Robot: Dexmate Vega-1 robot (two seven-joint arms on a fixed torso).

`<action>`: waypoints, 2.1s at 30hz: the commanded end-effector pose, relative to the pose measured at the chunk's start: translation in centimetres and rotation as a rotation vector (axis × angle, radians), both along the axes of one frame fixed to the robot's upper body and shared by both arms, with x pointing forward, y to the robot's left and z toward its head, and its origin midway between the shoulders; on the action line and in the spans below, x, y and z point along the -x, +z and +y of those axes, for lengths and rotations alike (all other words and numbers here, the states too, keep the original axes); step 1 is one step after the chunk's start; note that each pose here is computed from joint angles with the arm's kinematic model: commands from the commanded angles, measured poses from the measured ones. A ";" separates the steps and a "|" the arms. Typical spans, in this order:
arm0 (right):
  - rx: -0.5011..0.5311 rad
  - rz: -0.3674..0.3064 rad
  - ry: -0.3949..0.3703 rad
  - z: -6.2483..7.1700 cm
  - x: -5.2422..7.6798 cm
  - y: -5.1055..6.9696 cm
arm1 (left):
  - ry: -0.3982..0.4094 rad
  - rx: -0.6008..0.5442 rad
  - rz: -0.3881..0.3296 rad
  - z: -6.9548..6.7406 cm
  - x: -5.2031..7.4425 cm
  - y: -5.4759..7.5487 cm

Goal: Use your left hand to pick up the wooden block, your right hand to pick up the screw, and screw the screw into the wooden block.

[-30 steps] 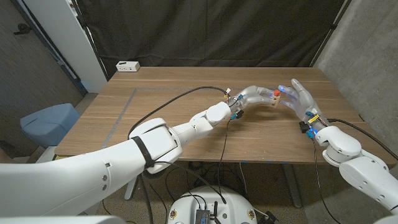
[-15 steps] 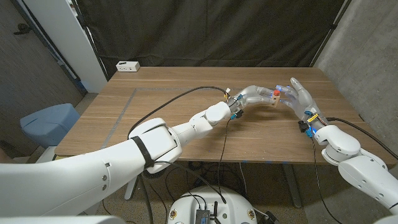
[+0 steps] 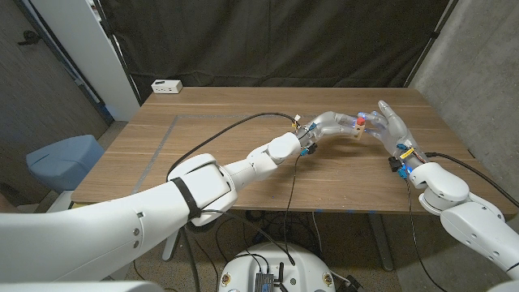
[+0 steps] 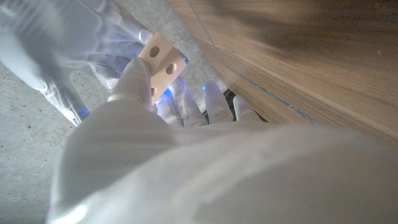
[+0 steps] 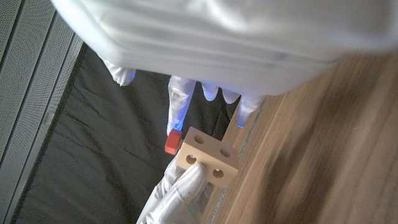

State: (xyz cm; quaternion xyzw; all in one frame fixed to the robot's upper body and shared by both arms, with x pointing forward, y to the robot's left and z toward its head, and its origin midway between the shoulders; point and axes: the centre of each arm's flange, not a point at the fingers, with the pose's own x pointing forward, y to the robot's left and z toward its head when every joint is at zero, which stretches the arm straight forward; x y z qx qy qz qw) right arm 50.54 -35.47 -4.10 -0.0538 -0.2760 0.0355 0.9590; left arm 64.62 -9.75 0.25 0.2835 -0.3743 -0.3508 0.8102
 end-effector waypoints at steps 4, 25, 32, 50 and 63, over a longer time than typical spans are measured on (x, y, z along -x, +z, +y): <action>-0.004 -0.003 -0.009 0.1 0.1 0.0 | 0.007 -0.007 0.012 -0.2 -0.2 0.0; -0.013 0.014 -0.020 0.0 0.1 -0.5 | 0.008 -0.006 0.010 -0.1 -0.2 0.0; -0.020 0.016 -0.025 -0.1 0.0 -0.6 | 0.007 -0.006 0.011 -0.1 -0.2 0.0; -0.034 0.010 -0.033 -0.1 -0.1 -0.6 | 0.012 -0.013 0.014 0.0 -0.3 0.2; -0.040 0.017 -0.041 -0.2 0.0 -0.6 | 0.022 -0.016 0.031 0.0 -0.6 0.2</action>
